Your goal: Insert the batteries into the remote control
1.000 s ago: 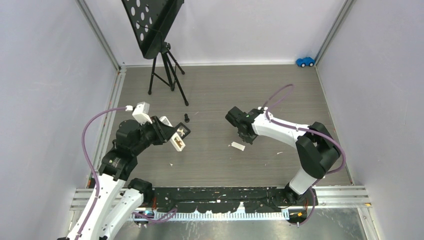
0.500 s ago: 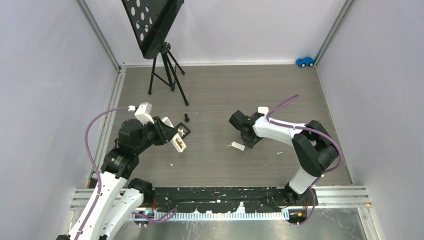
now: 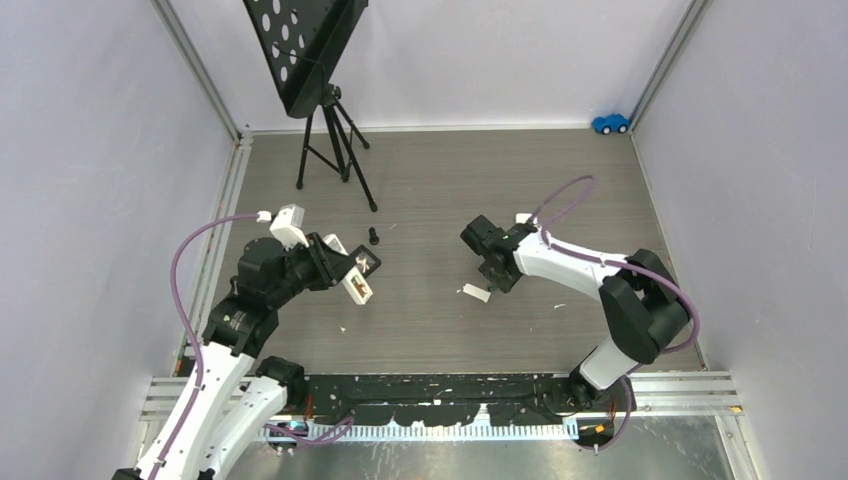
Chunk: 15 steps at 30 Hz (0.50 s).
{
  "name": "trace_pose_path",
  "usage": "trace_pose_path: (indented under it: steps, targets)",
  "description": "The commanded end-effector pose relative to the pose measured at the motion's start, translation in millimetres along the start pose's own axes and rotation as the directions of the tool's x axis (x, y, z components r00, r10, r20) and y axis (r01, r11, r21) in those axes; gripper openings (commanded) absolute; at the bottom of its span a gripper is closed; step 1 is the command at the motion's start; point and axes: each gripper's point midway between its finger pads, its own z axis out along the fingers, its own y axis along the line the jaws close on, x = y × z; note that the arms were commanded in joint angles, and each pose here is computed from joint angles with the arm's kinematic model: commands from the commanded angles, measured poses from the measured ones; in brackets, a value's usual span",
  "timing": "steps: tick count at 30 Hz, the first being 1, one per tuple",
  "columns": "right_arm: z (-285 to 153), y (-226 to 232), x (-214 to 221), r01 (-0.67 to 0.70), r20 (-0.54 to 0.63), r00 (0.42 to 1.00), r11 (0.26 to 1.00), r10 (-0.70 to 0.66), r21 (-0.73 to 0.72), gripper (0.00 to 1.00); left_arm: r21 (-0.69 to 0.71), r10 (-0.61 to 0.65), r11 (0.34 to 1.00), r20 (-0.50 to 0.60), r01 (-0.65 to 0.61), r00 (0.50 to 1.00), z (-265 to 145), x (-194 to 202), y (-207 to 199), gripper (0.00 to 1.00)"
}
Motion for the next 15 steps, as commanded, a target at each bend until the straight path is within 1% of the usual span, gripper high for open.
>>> trace_pose_path:
  steps: [1,2,3,4,5,6,7,9,13,15]
  targets:
    - [-32.0,29.6,-26.9,0.231,0.078,0.972,0.959,-0.221,-0.163,0.44,0.046,0.021,0.999,0.057,-0.023,0.998,-4.3,-18.0,-14.4,0.00]
    - [-34.7,31.8,-27.6,0.364,0.097,0.931,0.913,-0.351,-0.185,0.46,0.046,0.023,0.999,0.057,-0.026,0.998,-4.6,-18.5,-14.7,0.00]
    - [-36.6,34.5,-26.8,0.447,0.105,0.895,0.871,-0.434,-0.206,0.49,0.047,0.024,0.999,0.057,-0.027,0.998,-4.9,-18.7,-15.2,0.00]
    - [-38.3,35.4,-21.6,0.536,0.096,0.843,0.811,-0.530,-0.235,0.50,0.052,0.026,0.998,0.058,-0.029,0.998,-5.3,-19.2,-16.2,0.00]
    - [-42.6,37.3,-13.8,0.621,0.080,0.775,0.731,-0.627,-0.285,0.51,0.056,0.027,0.998,0.056,-0.030,0.998,-5.3,-19.2,-17.1,0.00]
    - [-49.5,37.0,-3.3,0.690,0.055,0.692,0.638,-0.720,-0.342,0.51,0.061,0.028,0.998,0.054,-0.031,0.998,-5.4,-19.3,-18.2,0.00]
    - [-56.3,33.1,3.3,0.737,0.034,0.617,0.562,-0.787,-0.376,0.52,0.069,0.030,0.997,0.048,-0.034,0.998,-4.7,-18.3,-19.5,0.00]
    - [-60.2,21.5,-2.4,0.817,0.031,0.504,0.465,-0.863,-0.341,0.52,0.100,0.039,0.994,0.043,-0.043,0.998,-3.6,-17.4,-24.4,0.00]
    - [-53.7,12.3,-25.6,0.932,0.096,0.309,0.280,-0.946,-0.232,0.51,0.178,0.060,0.982,0.048,-0.067,0.997,-2.4,-17.5,-36.9,0.00]
    - [-48.6,9.2,-27.3,0.962,0.135,0.190,0.157,-0.972,-0.225,0.50,0.202,0.069,0.976,0.041,-0.075,0.997,-1.8,-16.9,-41.1,0.00]
